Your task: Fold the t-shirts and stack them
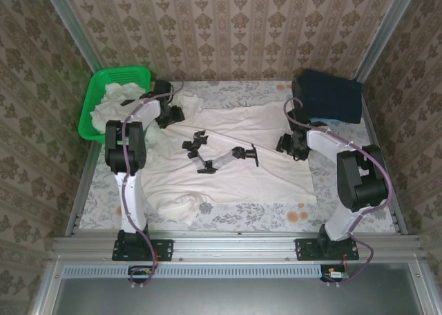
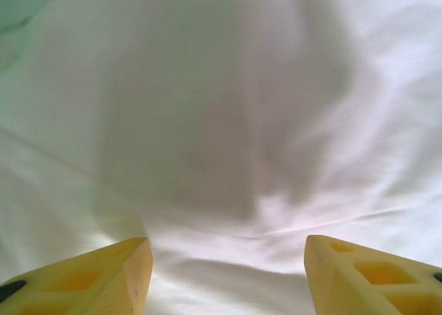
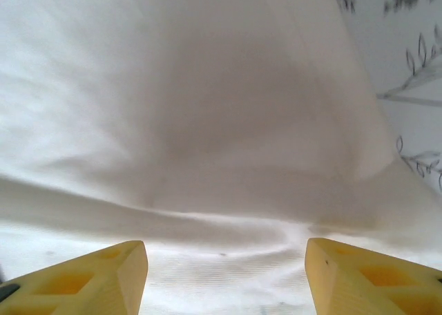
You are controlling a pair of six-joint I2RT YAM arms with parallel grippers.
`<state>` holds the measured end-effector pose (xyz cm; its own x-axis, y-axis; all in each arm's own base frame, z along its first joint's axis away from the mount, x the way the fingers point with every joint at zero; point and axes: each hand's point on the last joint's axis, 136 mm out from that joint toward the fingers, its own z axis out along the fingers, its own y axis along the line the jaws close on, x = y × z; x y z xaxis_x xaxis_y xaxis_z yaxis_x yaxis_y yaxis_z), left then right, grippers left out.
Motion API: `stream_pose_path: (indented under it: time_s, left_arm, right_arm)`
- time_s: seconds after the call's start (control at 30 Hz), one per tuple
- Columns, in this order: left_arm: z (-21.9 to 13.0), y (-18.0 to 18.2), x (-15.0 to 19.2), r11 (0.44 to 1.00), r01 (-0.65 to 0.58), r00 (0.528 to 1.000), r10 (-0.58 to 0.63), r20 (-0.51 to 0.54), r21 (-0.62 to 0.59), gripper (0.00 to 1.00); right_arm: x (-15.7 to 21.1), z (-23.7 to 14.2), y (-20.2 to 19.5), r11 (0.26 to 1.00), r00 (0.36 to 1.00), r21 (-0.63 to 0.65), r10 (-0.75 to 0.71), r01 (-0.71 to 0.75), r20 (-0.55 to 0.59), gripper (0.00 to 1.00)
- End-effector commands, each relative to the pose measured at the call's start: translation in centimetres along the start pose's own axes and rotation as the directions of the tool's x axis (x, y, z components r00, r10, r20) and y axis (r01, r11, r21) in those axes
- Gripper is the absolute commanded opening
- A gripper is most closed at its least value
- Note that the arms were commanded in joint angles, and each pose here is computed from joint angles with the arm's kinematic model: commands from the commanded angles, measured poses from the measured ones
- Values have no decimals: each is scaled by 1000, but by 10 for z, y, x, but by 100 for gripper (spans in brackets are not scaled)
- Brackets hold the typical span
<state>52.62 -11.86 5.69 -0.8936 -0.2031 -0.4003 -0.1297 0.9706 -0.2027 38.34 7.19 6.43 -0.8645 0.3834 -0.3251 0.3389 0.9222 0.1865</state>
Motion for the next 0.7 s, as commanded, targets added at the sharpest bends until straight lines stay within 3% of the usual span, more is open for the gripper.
stream_pose_path:
  time_s: [0.0, 0.3, 0.67]
  left_arm:
    - [0, -22, -20, 997, -74, 996, 73, 41, 12, 64]
    - [71, -27, -29, 994, -22, 997, 30, -77, 104, 61]
    - [99, -46, -68, 942, 38, 999, -41, 2, 334, 60]
  right_arm:
    - [-25, -2, 23, 999, 998, -16, -48, 49, 33, 64]
    - [-101, 48, 47, 996, 997, 53, -70, 68, 36, 65]
    - [-138, 111, 50, 994, 993, -30, 102, -104, -58, 63]
